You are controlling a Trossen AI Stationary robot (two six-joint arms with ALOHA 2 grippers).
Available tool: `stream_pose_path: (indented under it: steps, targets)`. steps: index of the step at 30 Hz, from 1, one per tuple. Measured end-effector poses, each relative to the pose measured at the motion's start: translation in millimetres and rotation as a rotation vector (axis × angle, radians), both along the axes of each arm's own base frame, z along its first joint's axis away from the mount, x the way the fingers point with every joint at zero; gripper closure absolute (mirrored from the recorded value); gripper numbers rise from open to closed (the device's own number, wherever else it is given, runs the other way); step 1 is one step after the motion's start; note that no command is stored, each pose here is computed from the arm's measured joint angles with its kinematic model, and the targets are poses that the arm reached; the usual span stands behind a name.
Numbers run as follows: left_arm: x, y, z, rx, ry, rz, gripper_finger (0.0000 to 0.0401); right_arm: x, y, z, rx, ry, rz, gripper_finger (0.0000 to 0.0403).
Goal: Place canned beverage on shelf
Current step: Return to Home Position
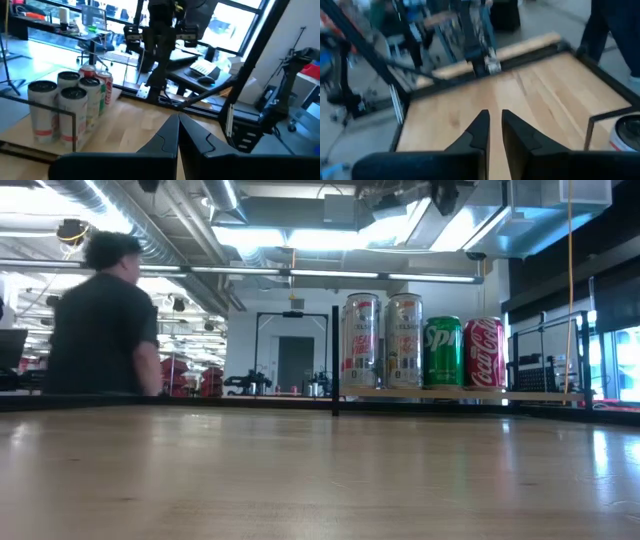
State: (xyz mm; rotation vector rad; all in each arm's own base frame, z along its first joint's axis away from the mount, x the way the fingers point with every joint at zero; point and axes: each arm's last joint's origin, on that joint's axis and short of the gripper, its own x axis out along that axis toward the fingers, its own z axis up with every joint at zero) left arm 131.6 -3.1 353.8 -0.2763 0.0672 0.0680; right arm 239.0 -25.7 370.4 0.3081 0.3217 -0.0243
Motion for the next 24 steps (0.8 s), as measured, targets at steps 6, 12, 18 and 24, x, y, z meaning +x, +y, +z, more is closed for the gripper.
stream_pose_path:
  steps: [6,12,18,24]
  targets:
    - [-5,-1,-19,-0.016,0.026,0.045,0.0401,-14,0,-47,0.100,-0.101,-0.100,0.0364]
    - [0,0,-33,0.018,0.074,0.097,0.0401,-17,-1,-95,0.138,0.030,-0.143,0.0363]
    - [4,0,-35,0.028,0.096,0.115,0.0401,-18,2,-111,0.161,0.108,-0.084,0.0363]
    - [-4,-4,-31,0.129,0.069,0.037,0.0401,-29,5,-114,0.065,0.024,0.034,0.0363]
